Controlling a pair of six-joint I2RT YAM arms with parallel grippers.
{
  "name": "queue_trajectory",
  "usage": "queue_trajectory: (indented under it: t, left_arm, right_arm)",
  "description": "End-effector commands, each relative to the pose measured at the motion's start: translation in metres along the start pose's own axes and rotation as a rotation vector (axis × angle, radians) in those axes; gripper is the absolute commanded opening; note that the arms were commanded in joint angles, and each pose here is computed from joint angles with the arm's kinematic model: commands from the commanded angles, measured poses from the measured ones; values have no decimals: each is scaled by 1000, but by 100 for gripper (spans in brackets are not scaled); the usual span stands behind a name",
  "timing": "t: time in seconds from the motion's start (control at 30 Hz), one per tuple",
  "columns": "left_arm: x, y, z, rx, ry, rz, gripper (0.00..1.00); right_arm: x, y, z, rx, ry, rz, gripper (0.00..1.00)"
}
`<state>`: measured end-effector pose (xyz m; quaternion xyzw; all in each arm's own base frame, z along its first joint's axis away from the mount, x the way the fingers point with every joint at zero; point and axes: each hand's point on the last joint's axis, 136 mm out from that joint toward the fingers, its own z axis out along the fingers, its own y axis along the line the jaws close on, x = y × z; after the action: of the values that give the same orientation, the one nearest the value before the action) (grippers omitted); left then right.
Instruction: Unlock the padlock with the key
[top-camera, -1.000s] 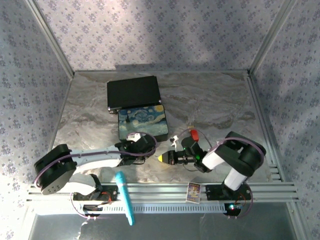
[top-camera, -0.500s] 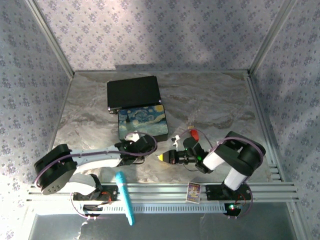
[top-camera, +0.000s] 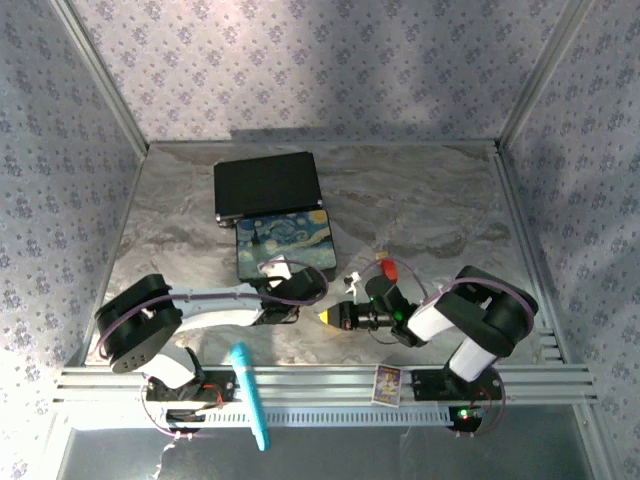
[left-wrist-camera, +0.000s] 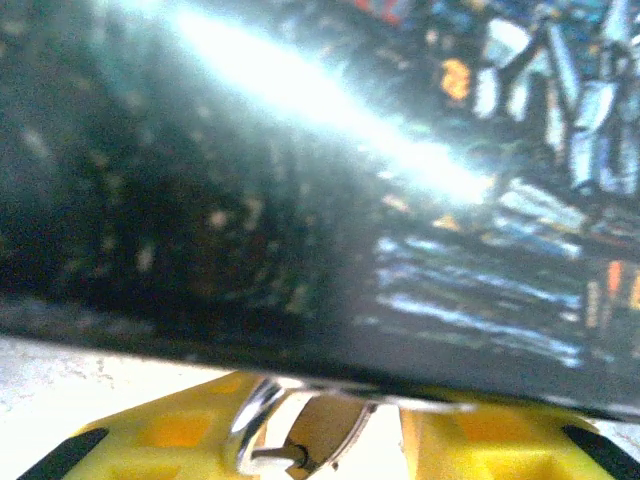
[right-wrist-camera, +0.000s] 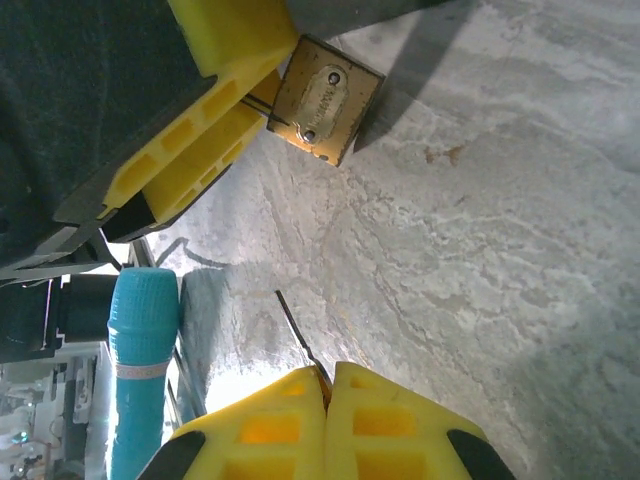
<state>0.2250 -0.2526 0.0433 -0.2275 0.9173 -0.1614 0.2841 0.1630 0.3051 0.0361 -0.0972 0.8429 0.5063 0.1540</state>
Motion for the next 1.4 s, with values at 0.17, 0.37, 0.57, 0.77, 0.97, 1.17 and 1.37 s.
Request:
queue_trajectory:
  t: [0.17,0.37,0.57,0.77,0.97,1.17,1.37]
  left_arm:
    - [1,30,-1,-107,-9,55,45]
    - [12,21,7,-75,22,71,57]
    - [19,24,9,-70,50,81,35]
    - [22,32,7,-75,55,80,28]
    - [23,35,2,-52,66,67,15]
    - [28,17,-4,64,151,-24,11]
    - [25,11,-13,112,186,-66,7]
  right_arm:
    - [0,0,11,-1,15,-8,0]
    - [1,2,17,-17,23,-2,0]
    - [2,2,16,-14,22,2,0]
    - [2,1,16,-8,27,5,0]
    - [1,2,19,-12,27,9,0]
    - [-2,-3,22,-9,17,60,0]
    - [-4,-5,24,-8,4,81,0]
